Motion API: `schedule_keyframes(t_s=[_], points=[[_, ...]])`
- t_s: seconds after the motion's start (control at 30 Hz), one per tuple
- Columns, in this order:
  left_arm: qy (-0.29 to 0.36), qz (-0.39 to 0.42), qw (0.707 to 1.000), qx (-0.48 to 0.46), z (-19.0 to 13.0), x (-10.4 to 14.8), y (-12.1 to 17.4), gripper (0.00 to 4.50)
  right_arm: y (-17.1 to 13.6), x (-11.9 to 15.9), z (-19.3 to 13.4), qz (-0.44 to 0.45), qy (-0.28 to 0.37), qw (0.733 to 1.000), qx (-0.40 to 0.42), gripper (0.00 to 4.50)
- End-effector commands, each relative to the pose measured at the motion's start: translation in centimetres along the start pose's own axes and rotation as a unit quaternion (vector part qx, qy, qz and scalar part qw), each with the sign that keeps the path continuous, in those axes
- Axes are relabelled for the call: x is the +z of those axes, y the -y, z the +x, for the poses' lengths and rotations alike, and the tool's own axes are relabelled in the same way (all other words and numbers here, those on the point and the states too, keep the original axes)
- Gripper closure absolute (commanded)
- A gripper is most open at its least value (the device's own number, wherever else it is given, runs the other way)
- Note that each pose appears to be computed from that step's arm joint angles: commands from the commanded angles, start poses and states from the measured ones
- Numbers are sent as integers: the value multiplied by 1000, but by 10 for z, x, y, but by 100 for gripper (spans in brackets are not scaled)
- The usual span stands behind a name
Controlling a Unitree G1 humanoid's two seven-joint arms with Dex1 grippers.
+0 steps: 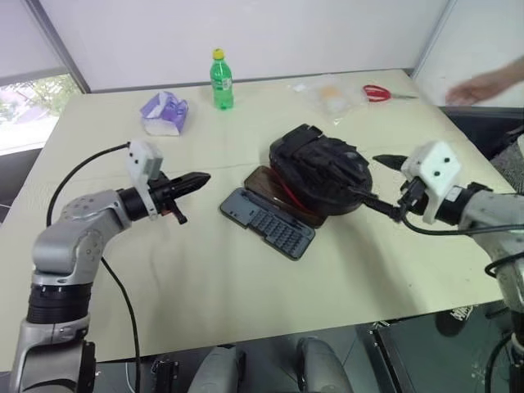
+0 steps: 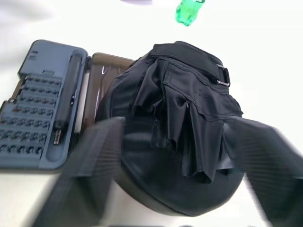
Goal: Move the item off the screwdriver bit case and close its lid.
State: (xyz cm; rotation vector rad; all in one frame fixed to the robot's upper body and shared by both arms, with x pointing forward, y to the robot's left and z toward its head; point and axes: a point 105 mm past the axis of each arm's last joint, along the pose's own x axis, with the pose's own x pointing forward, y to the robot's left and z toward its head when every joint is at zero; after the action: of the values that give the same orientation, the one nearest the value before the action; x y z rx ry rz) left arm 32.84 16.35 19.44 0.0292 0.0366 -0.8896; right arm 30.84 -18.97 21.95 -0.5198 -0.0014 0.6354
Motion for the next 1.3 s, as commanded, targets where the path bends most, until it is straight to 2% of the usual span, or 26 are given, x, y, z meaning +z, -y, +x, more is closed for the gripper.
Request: schedule_keyframes(t_s=[0.03,0.27,0.43,0.63,0.73,0.9,1.3], points=[[13,19,1000,-2,0,8,5,450,4,7,11,24,11,999,-24,6],[12,16,1000,-2,3,5,8,450,9,0,50,110,11,993,-48,6],[9,21,1000,5,1,3,9,450,15,-31,73,144,-34,987,-68,6],[10,23,1000,17,-3,1,9,450,22,-63,78,162,-74,980,-91,6],[9,24,999,20,-4,-1,10,450,21,-66,79,166,-72,979,-93,82],[9,25,999,22,-4,-2,11,450,18,-66,80,173,-71,978,-90,327],[11,27,999,22,1,-1,9,450,29,-55,69,186,-49,972,-137,327]])
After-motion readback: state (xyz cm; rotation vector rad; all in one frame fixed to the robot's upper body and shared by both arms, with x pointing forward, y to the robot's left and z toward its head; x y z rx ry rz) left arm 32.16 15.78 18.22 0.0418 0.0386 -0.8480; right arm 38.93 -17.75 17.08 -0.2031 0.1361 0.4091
